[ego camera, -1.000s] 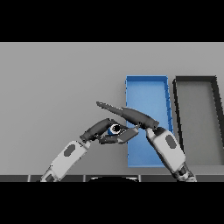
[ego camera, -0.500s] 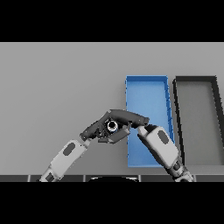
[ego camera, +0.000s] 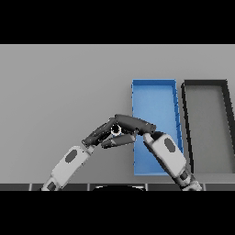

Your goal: Pick up the blue pipe and place it into the blue bin.

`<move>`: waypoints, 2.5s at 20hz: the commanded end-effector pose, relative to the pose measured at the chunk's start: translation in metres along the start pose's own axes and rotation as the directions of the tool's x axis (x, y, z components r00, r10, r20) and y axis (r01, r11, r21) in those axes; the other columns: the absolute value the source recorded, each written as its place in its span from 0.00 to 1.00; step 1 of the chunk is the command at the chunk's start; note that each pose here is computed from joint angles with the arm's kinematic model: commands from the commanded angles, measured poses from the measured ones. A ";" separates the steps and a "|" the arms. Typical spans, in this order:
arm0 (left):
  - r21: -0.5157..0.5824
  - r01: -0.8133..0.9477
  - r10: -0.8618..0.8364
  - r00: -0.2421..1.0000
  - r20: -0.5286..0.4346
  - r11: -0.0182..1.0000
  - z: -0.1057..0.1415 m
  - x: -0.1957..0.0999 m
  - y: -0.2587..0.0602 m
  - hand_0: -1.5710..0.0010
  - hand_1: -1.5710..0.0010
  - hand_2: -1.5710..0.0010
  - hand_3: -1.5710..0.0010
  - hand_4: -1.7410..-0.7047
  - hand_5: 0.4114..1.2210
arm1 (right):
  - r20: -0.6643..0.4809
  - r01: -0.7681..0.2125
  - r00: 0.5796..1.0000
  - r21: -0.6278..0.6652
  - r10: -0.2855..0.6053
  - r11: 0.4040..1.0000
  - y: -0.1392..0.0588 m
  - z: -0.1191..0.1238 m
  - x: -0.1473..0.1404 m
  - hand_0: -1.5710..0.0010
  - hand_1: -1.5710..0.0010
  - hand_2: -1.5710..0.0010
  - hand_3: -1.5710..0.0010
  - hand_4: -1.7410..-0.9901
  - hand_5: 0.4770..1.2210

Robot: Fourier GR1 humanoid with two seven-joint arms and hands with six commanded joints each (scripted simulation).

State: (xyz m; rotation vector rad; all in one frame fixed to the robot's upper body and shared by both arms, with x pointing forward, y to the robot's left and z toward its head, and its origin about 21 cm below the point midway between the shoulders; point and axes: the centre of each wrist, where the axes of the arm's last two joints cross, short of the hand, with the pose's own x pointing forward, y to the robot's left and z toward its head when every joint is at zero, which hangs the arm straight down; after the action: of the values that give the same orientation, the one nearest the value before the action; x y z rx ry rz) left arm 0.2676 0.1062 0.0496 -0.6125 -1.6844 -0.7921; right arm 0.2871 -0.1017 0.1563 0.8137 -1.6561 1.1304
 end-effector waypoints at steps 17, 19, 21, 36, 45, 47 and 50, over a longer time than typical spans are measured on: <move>-0.090 0.172 -0.184 0.973 -0.138 0.981 0.006 -0.007 0.011 0.98 0.98 0.98 0.98 0.82 0.22 | 0.033 0.000 0.999 0.010 -0.001 1.000 0.000 -0.001 0.002 0.00 0.00 0.00 0.00 0.33 1.00; -0.078 0.172 -0.183 0.970 -0.162 0.982 0.005 -0.009 0.008 0.99 0.99 0.99 0.99 0.81 0.19 | 0.035 0.024 0.999 -0.001 -0.024 1.000 -0.001 -0.001 0.003 0.00 0.00 0.00 0.00 0.34 1.00; -0.067 0.176 -0.186 0.965 -0.185 0.982 0.005 -0.009 0.011 0.99 0.99 0.99 0.99 0.81 0.18 | 0.030 0.053 0.998 -0.011 -0.053 0.999 -0.002 -0.004 0.011 0.00 0.00 0.00 0.00 0.33 1.00; -0.095 0.159 -0.176 0.964 -0.199 0.983 0.015 -0.009 0.005 1.00 1.00 1.00 1.00 0.81 0.10 | 0.252 0.206 0.958 -0.275 -0.136 0.939 -0.109 0.011 0.149 0.00 0.00 0.00 0.00 0.01 0.85; -0.076 0.146 -0.159 0.965 -0.209 0.986 0.015 -0.007 0.013 1.00 1.00 1.00 1.00 0.81 0.10 | 0.001 0.196 0.964 -0.674 -0.265 0.712 -0.173 0.072 0.071 0.00 0.00 0.00 0.00 0.00 0.86; -0.082 0.137 -0.152 0.965 -0.215 0.987 0.016 -0.007 0.011 1.00 1.00 1.00 1.00 0.82 0.09 | -0.045 0.201 0.945 -0.700 -0.323 0.686 -0.164 0.078 0.048 0.00 0.00 0.00 0.00 0.00 0.87; -0.080 0.139 -0.153 0.964 -0.216 0.987 0.014 -0.010 0.013 1.00 1.00 1.00 1.00 0.82 0.08 | -0.116 0.206 0.889 -0.763 -0.443 0.613 -0.149 0.095 0.013 0.00 0.00 0.00 0.00 0.00 0.86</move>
State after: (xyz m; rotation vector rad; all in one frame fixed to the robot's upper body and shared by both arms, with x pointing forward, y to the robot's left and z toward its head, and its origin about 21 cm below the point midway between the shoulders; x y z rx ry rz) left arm 0.2709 0.1251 0.0407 -0.4300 -1.5159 -0.9867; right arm 0.3823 -0.2438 0.2013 0.3561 -1.4330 0.2236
